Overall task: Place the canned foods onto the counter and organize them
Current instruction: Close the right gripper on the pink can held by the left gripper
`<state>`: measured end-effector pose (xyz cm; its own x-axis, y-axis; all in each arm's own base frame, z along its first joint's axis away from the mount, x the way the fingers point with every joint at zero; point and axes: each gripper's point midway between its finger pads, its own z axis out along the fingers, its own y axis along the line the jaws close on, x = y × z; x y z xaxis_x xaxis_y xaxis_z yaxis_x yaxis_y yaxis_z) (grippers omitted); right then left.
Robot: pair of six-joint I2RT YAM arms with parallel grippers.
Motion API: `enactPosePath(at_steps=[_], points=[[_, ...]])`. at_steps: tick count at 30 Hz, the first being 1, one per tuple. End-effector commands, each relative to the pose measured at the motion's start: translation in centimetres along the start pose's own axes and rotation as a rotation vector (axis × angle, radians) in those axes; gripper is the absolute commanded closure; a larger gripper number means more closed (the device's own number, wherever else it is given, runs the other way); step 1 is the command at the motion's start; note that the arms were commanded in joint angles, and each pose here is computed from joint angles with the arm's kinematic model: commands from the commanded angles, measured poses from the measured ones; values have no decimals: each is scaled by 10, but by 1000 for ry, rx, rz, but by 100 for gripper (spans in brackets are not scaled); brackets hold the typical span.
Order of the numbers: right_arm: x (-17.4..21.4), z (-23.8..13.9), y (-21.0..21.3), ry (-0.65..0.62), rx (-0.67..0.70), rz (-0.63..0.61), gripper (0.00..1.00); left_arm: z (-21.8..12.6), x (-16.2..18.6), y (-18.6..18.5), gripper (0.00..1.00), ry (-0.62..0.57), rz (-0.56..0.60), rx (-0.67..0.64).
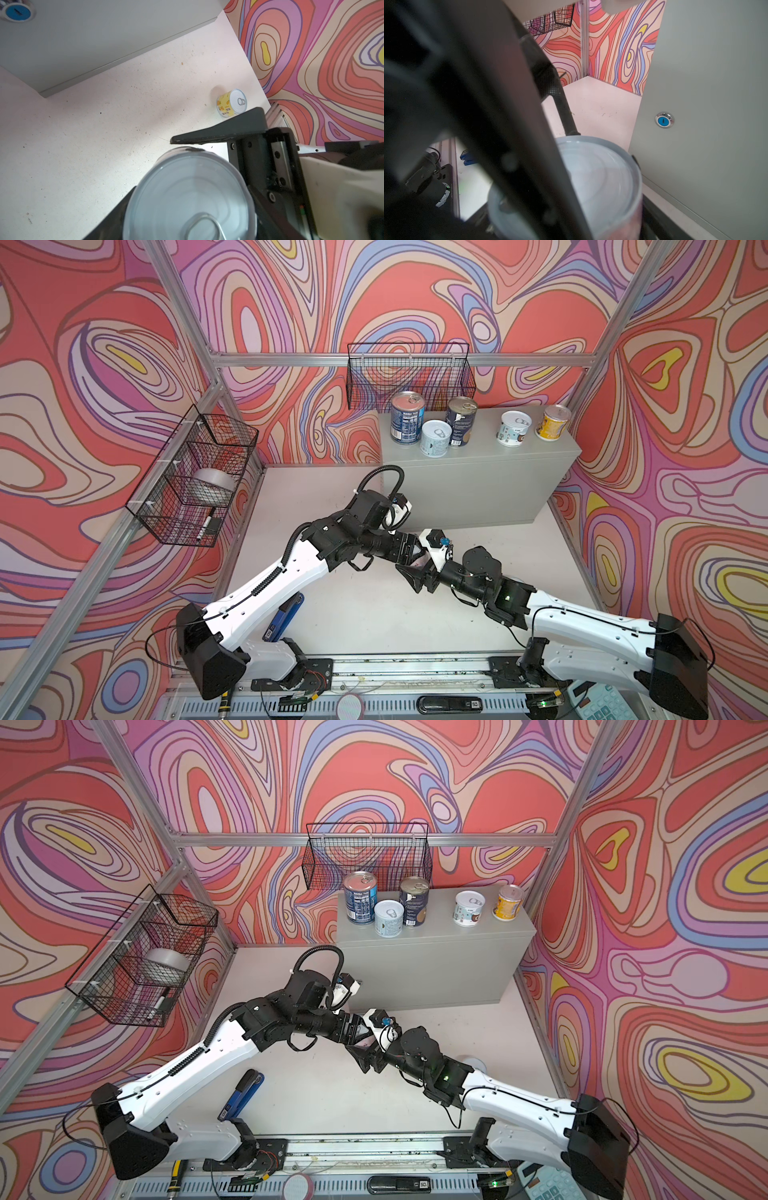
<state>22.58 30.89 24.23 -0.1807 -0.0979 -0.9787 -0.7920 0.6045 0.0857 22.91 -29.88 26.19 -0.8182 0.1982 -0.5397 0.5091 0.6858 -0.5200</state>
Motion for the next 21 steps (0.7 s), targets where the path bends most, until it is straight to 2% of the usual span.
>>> enactPosePath(at_steps=[1,8,14,21], points=[[-2,-1,-3,-27,22,-4,9,-8,-17,-16,50,-52,6,60],[-4,-1,-7,-44,47,1,16,-4,-16,-15,50,-46,4,64],[-6,-4,-10,-60,58,15,33,0,-14,-12,49,-33,-1,64],[-8,-6,-10,-58,62,16,39,1,-19,-7,49,-45,-30,72]])
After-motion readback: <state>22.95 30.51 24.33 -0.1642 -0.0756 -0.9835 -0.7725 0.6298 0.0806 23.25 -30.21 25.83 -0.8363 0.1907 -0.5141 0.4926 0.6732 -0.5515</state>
